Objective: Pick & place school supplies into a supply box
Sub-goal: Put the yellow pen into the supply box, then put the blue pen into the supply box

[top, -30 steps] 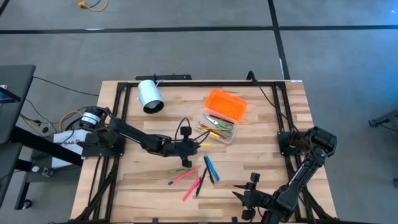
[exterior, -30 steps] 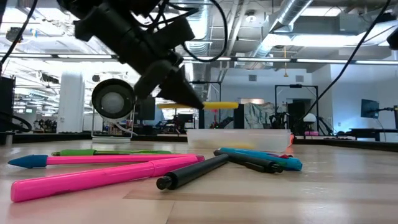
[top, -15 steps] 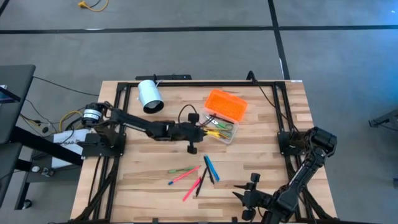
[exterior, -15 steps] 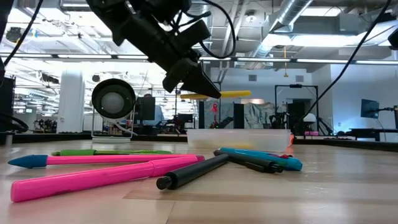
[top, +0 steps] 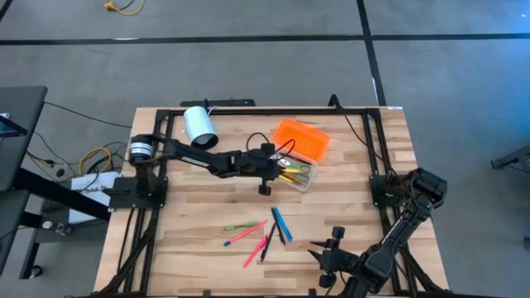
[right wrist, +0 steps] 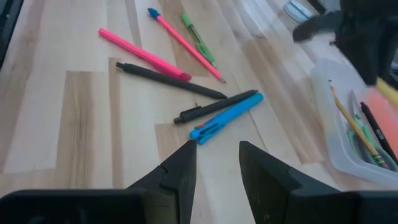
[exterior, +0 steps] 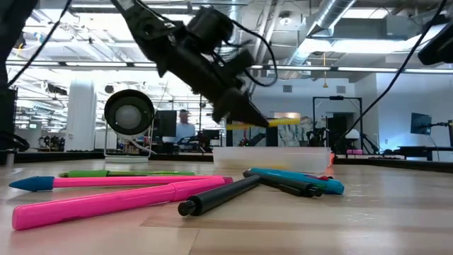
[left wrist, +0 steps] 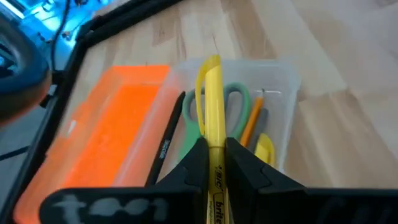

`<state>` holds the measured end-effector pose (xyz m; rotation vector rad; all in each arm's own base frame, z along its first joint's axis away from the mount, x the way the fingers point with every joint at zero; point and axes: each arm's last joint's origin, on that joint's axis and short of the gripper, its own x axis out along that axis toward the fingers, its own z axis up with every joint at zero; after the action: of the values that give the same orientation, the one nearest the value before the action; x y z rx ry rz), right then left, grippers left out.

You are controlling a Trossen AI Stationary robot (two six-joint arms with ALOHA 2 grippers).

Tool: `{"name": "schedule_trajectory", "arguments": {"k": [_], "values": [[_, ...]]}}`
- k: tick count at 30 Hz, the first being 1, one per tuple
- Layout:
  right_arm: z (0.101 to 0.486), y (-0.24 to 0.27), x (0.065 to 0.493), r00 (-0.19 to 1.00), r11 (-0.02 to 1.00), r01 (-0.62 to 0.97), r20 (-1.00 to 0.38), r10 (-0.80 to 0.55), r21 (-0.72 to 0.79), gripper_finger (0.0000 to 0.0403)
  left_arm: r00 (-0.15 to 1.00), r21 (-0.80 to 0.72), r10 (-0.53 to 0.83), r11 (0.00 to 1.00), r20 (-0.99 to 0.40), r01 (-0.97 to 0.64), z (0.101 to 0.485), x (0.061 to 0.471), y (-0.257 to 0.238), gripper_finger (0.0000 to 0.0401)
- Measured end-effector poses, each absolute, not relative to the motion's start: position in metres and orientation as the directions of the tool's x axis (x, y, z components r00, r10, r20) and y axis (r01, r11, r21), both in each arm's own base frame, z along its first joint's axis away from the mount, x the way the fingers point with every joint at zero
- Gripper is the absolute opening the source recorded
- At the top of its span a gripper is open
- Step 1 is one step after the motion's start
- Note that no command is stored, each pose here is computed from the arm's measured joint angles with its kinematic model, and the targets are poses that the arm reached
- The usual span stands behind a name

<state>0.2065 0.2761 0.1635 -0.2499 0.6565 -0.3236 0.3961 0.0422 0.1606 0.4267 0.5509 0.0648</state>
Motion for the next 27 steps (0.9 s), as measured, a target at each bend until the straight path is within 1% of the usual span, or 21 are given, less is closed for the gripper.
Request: {"name": "schedule_trajectory", "arguments": {"k": [5,8,10,13,17,20,23,27], "values": [[0.163,0.276,0.206,0.742,0.918,0.213,-0.556,-0.374,-0.333,0.0115,0.834,0.381,0.156,0.922,-0.529,0.068,0.149,0.415,0.053,0.0016],[0.163,0.277,0.203,0.743,0.919,0.207,-0.558,-0.37,-0.335,0.0115,0.821,0.359,0.169,0.932,-0.545,0.046,0.147,0.426,0.06,0.0022],[0.163,0.277,0.203,0.742,0.92,0.21,-0.559,-0.371,-0.331,0.0115,0.802,0.333,0.184,0.943,-0.568,0.02,0.148,0.43,0.066,0.0041],[0.163,0.277,0.2,0.741,0.92,0.209,-0.56,-0.371,-0.332,0.0115,0.8,0.315,0.199,0.949,-0.566,-0.013,0.148,0.434,0.073,0.0084],[0.163,0.278,0.2,0.741,0.92,0.208,-0.56,-0.37,-0.334,0.0115,0.798,0.307,0.198,0.952,-0.569,-0.016,0.15,0.435,0.074,0.0141],[0.163,0.278,0.2,0.741,0.92,0.208,-0.56,-0.37,-0.333,0.0115,0.8,0.306,0.192,0.952,-0.569,-0.011,0.151,0.436,0.072,0.0174],[0.163,0.276,0.202,0.741,0.918,0.216,-0.557,-0.376,-0.333,0.0115,0.802,0.302,0.176,0.953,-0.571,0.006,0.154,0.436,0.066,0.0196],[0.164,0.27,0.211,0.738,0.909,0.254,-0.541,-0.403,-0.331,0.0115,0.824,0.309,0.143,0.95,-0.548,0.04,0.175,0.433,0.047,0.0206]]}}
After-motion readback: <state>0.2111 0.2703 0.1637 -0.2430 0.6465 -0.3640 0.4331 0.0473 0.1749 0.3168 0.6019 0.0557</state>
